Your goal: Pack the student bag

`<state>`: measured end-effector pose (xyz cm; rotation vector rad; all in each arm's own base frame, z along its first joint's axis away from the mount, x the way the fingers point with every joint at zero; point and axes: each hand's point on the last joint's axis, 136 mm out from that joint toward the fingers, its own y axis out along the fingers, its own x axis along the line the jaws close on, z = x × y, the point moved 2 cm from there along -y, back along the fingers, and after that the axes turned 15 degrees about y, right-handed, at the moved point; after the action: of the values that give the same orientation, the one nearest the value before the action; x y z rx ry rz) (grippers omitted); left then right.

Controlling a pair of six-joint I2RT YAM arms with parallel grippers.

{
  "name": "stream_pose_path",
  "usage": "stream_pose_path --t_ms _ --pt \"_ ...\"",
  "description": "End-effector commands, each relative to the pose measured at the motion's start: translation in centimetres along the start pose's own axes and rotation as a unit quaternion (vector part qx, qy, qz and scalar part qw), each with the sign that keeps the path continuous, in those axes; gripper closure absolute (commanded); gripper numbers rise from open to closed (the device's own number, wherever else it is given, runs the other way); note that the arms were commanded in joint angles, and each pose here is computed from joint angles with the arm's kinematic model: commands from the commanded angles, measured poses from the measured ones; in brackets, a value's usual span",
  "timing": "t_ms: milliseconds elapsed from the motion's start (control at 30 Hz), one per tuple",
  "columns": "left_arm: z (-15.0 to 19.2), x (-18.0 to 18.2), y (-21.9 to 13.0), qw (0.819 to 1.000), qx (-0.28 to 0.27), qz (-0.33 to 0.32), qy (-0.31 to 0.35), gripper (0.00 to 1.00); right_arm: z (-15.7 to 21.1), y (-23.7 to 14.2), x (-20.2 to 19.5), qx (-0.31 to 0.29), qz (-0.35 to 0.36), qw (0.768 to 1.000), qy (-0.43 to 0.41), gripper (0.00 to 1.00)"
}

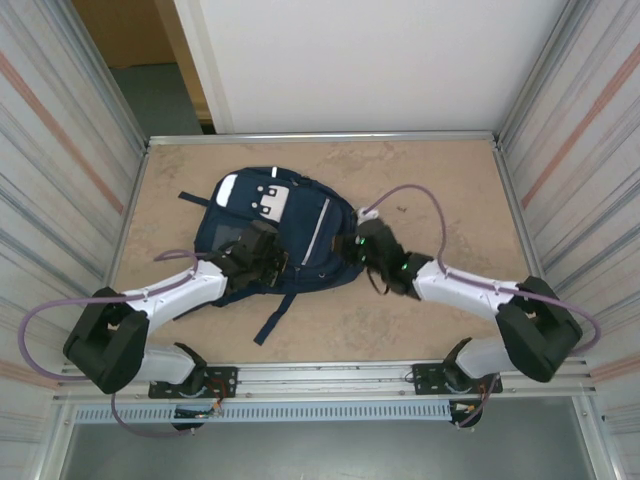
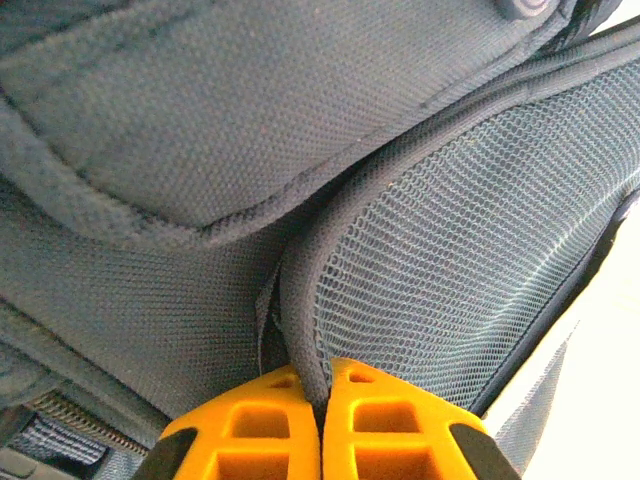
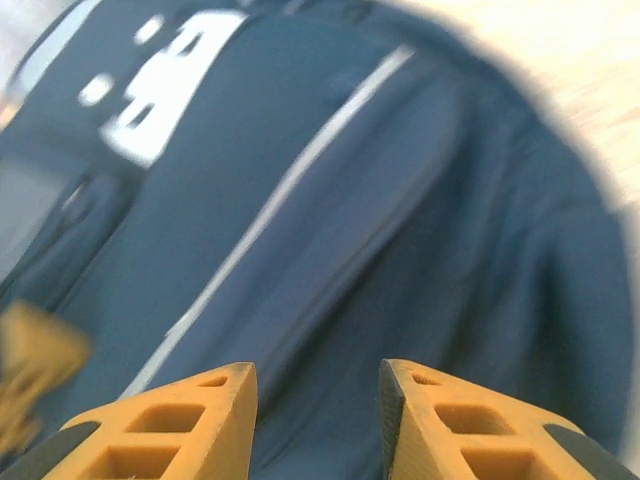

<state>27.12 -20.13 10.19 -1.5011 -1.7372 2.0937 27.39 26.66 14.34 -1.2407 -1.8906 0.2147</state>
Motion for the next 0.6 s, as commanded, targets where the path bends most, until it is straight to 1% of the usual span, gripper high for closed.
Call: stream_pose_path --t_ms 0,33,100,167,233,267,400,500,567 --pt "2.2 -1.0 -0.6 0.997 0.065 0.002 -0.034 1.0 3.8 0.3 1.6 0.028 -0.012 1.0 -0.008 0.63" --pt "2.5 -1.2 -0.7 0.996 0.078 0.004 -0.046 1.0 4.8 0.4 2.7 0.046 -0.024 0.999 -0.011 0.63" --pt "2.7 -1.9 -1.3 0.994 0.087 0.017 -0.058 1.0 6.2 0.7 4.7 0.063 -0.05 0.996 -0.033 0.62" --pt "2.2 -2.6 -2.0 0.995 0.073 0.024 -0.056 1.0 7.5 1.1 6.3 0.084 -0.079 0.991 -0.063 0.61" --pt "1.7 -2.9 -2.6 0.996 0.058 0.021 -0.059 1.0 8.3 1.5 7.2 0.097 -0.078 0.989 -0.076 0.59" --pt "1.6 -3.1 -2.8 0.996 0.056 0.024 -0.061 1.0 8.2 1.7 7.2 0.097 -0.067 0.99 -0.075 0.58" --pt "1.7 -3.4 -2.8 0.995 0.061 0.028 -0.068 1.0 7.0 2.4 6.5 0.062 -0.026 0.997 -0.043 0.56" --pt "2.3 -3.4 -2.2 0.994 0.079 0.027 -0.07 1.0 6.3 3.0 6.0 0.037 0.014 0.999 -0.019 0.55" --pt "2.7 -3.5 -1.8 0.993 0.091 0.029 -0.07 1.0 6.1 3.4 5.3 0.02 0.055 0.998 -0.012 0.55"
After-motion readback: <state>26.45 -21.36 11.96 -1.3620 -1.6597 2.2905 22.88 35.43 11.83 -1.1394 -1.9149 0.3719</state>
